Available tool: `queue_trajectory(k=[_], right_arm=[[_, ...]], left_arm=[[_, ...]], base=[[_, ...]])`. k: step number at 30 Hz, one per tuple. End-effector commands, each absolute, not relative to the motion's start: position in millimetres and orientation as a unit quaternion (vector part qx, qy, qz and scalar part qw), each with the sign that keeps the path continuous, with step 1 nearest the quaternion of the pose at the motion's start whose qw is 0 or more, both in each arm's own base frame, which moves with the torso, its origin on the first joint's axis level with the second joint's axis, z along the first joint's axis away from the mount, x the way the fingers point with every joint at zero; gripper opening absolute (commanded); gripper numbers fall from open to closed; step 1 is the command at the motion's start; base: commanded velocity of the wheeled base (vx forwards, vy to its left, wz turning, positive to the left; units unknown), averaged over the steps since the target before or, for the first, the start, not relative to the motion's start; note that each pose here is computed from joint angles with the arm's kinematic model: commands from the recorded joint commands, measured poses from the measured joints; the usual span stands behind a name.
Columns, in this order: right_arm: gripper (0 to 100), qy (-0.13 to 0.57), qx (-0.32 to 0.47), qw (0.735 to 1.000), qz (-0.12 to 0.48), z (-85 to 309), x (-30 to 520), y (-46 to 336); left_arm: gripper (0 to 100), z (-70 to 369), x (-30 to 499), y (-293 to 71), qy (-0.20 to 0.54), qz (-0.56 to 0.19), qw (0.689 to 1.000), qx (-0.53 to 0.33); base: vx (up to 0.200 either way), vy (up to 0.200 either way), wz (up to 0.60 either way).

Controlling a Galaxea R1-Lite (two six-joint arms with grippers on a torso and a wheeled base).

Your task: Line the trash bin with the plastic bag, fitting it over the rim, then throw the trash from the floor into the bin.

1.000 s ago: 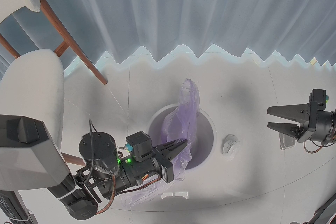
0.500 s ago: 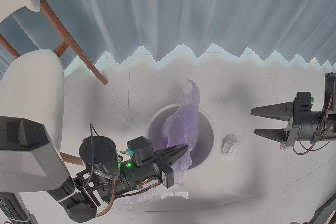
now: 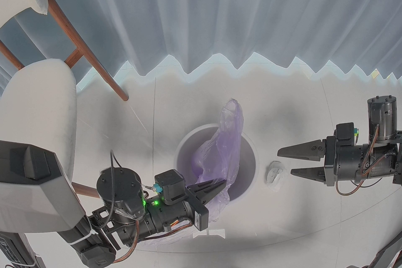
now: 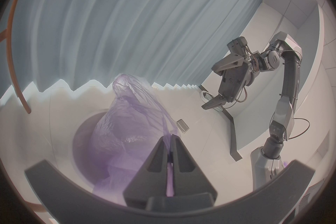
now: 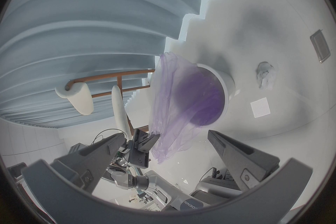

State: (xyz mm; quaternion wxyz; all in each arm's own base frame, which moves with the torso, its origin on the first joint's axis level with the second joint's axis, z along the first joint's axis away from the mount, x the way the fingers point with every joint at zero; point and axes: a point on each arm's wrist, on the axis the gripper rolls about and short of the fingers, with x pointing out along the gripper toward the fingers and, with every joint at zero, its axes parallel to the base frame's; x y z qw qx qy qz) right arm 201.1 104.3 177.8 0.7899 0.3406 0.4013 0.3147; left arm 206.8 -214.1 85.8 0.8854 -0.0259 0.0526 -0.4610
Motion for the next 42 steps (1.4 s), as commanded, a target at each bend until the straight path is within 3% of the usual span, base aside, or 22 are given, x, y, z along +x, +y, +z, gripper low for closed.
queue_trajectory(k=[1,17,28,35,42], right_arm=[[100,0.41,0.338,0.787,0.315,174,202,108],[100,0.453,0.285,0.781,0.321,142,201,116],[100,0.442,0.273,0.785,0.337,129,203,125],[100,0.445,0.252,0.806,0.298,103,212,139],[100,0.39,0.28,0.818,0.316,103,216,141]], left_arm=[[0,82,204,-213,0.062,-0.464,0.883,-0.023],[0,70,193,-213,0.087,-0.476,0.875,-0.003],[0,56,184,-214,0.113,-0.487,0.866,0.016],[0,49,179,-220,0.12,-0.497,0.859,0.031],[0,45,175,-223,0.126,-0.505,0.853,0.035]], base=[[0.0,0.0,0.0],[0.0,0.0,0.0],[0.0,0.0,0.0],[0.0,0.0,0.0],[0.0,0.0,0.0]])
